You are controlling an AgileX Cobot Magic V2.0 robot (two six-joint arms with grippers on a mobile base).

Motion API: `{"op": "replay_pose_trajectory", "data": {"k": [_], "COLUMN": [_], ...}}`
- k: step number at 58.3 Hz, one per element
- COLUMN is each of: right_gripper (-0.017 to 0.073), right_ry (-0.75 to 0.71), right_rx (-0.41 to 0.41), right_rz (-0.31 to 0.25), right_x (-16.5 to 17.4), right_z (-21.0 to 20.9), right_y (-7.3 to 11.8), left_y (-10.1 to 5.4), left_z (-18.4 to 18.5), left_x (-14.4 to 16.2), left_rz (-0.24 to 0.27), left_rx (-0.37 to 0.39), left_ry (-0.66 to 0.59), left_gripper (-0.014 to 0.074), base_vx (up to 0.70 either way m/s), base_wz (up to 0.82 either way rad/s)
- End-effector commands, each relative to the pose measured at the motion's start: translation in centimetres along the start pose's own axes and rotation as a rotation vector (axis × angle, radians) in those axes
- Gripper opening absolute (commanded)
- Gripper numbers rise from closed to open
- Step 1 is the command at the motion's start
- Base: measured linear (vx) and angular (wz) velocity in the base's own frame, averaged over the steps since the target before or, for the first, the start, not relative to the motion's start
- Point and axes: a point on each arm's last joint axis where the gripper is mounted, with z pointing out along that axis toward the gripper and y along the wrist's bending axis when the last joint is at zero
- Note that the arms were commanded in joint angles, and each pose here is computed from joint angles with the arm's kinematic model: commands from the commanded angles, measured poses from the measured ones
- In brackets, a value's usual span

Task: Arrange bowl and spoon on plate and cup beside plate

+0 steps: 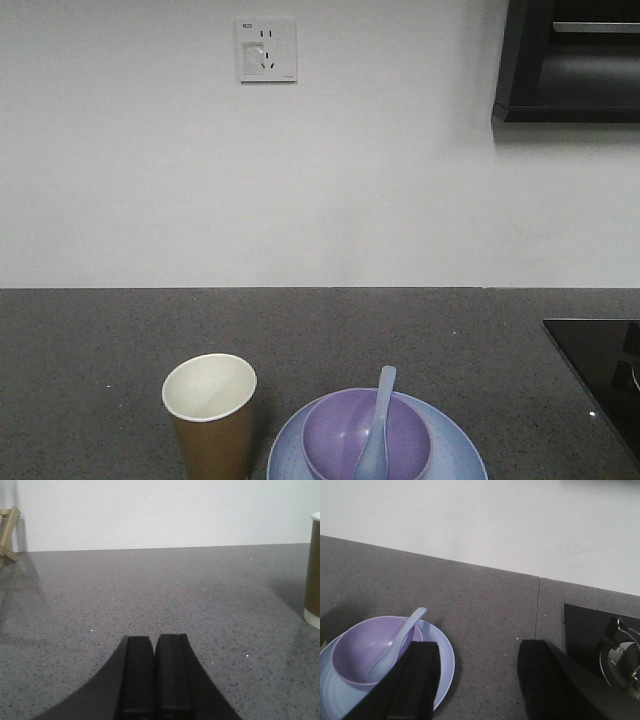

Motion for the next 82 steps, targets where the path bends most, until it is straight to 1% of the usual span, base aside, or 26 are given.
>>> {"op": "replay_pose_trajectory", "data": {"k": [1, 6, 8, 9, 10, 12, 19, 23, 28, 32, 35, 39, 43, 53, 82], "right_gripper": [0.0400, 0.0351, 0.0321, 0.0307, 0.0285, 0.0242, 0.0076, -0.0010, -0.0015, -0.0015, -0.0013, -0.0012, -0.0012, -0.0012, -0.0012], "right_ry": [-0.132, -0.203, -0.238, -0.252, -0.272, -0.309, -0.330, -0.305, -0.343, -0.391, -0.371, -0.384, -0.353, -0.338, -0.339], "right_rx": [0.044, 0.103, 0.120, 0.124, 0.130, 0.134, 0.143, 0.152, 0.186, 0.214, 0.238, 0.255, 0.249, 0.248, 0.248], "right_rz": [-0.005, 0.004, 0.012, 0.026, 0.022, 0.035, -0.018, -0.025, -0.017, -0.020, -0.016, -0.035, -0.029, -0.021, -0.021], "right_x": [-0.7, 1.5, 2.7, 3.2, 3.9, 4.9, 10.7, 14.5, 18.2, 20.3, 20.7, 20.9, 21.0, 21.1, 21.1], "right_z": [-0.7, -0.6, -0.6, -0.6, -0.5, -0.5, 0.2, 0.7, 0.7, 0.5, 0.0, -0.3, -0.1, -0.1, -0.1], "right_y": [-0.3, -0.6, -0.7, -0.7, -0.7, -0.6, -0.2, 0.0, 0.2, 0.3, 0.2, 0.2, 0.2, 0.2, 0.2], "left_y": [0.0, 0.0, 0.0, 0.0, 0.0, 0.0, 0.0, 0.0, 0.0, 0.0, 0.0, 0.0, 0.0, 0.0, 0.0], "left_z": [0.1, 0.1, 0.1, 0.1, 0.1, 0.1, 0.1, 0.1, 0.1, 0.1, 0.1, 0.1, 0.0, 0.1, 0.1], "left_x": [0.1, 0.1, 0.1, 0.1, 0.1, 0.1, 0.1, 0.1, 0.1, 0.1, 0.1, 0.1, 0.1, 0.1, 0.1], "left_rz": [-0.009, -0.009, -0.009, -0.009, -0.009, -0.009, -0.009, -0.009, -0.009, -0.009, -0.009, -0.009, -0.009, -0.009, -0.009], "left_rx": [0.002, 0.002, 0.002, 0.002, 0.002, 0.002, 0.002, 0.002, 0.002, 0.002, 0.002, 0.002, 0.002, 0.002, 0.002], "left_ry": [-0.063, -0.063, -0.063, -0.063, -0.063, -0.063, -0.063, -0.063, -0.063, -0.063, -0.063, -0.065, -0.063, -0.061, -0.061], "left_gripper": [-0.0006, -0.0006, -0.0006, -0.0006, -0.0006, -0.0006, -0.0006, -0.0006, -0.0006, -0.0006, -0.0006, -0.0006, -0.0006, -0.0006, -0.0006], "base_vx": [0.00, 0.00, 0.00, 0.00, 0.00, 0.00, 0.00, 0.00, 0.00, 0.00, 0.00, 0.00, 0.00, 0.00, 0.00], "base_wz": [0.00, 0.00, 0.00, 0.00, 0.00, 0.00, 0.00, 0.00, 0.00, 0.00, 0.00, 0.00, 0.00, 0.00, 0.00]}}
